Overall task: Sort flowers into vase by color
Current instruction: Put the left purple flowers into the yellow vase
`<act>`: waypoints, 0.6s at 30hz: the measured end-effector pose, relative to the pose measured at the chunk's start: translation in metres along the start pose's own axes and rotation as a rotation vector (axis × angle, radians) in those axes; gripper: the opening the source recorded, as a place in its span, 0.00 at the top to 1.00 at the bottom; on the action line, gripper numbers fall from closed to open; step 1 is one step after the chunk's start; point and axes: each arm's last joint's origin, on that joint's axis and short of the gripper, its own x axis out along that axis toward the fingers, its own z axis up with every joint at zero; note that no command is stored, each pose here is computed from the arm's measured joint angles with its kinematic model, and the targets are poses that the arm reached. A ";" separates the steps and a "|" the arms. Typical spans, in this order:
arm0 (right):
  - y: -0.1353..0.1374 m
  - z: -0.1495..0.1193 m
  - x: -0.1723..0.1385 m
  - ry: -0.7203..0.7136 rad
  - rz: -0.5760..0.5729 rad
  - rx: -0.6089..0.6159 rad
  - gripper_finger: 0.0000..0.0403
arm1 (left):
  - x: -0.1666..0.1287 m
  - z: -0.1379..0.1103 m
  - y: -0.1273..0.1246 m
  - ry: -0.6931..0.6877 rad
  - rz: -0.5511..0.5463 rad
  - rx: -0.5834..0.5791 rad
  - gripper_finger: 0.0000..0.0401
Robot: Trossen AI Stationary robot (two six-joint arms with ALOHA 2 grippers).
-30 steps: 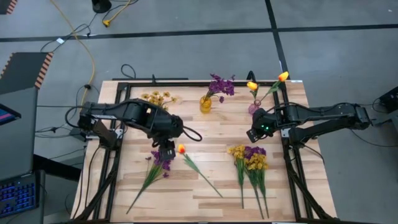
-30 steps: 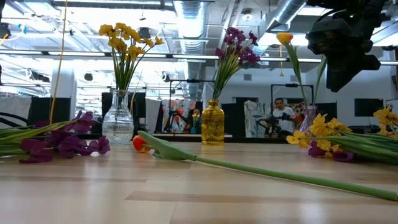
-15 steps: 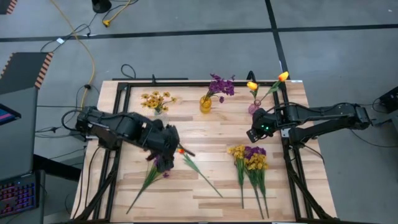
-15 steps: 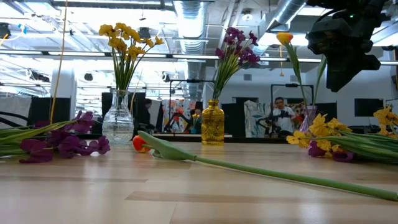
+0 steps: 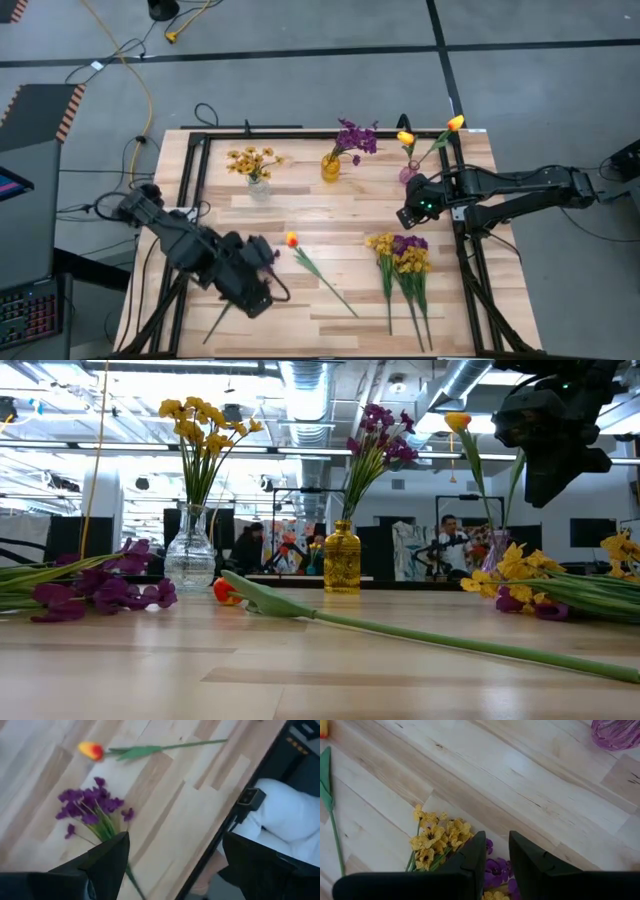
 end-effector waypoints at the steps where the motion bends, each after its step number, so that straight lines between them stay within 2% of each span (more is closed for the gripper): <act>1: 0.000 0.000 0.000 0.001 0.000 -0.001 0.72 | 0.005 -0.002 -0.003 -0.009 0.021 -0.017 0.23; 5: 0.001 -0.002 0.000 0.006 0.002 -0.034 0.72 | 0.037 -0.016 -0.009 0.000 0.135 -0.064 0.23; 9: 0.003 -0.005 -0.001 0.011 0.009 -0.057 0.72 | 0.072 -0.029 -0.008 0.086 0.255 -0.110 0.23; 14: 0.007 -0.010 -0.002 0.017 0.023 -0.087 0.72 | 0.106 -0.042 0.006 0.128 0.398 -0.170 0.23; 18: 0.009 -0.013 -0.002 0.022 0.030 -0.108 0.72 | 0.125 -0.051 0.015 0.152 0.464 -0.177 0.23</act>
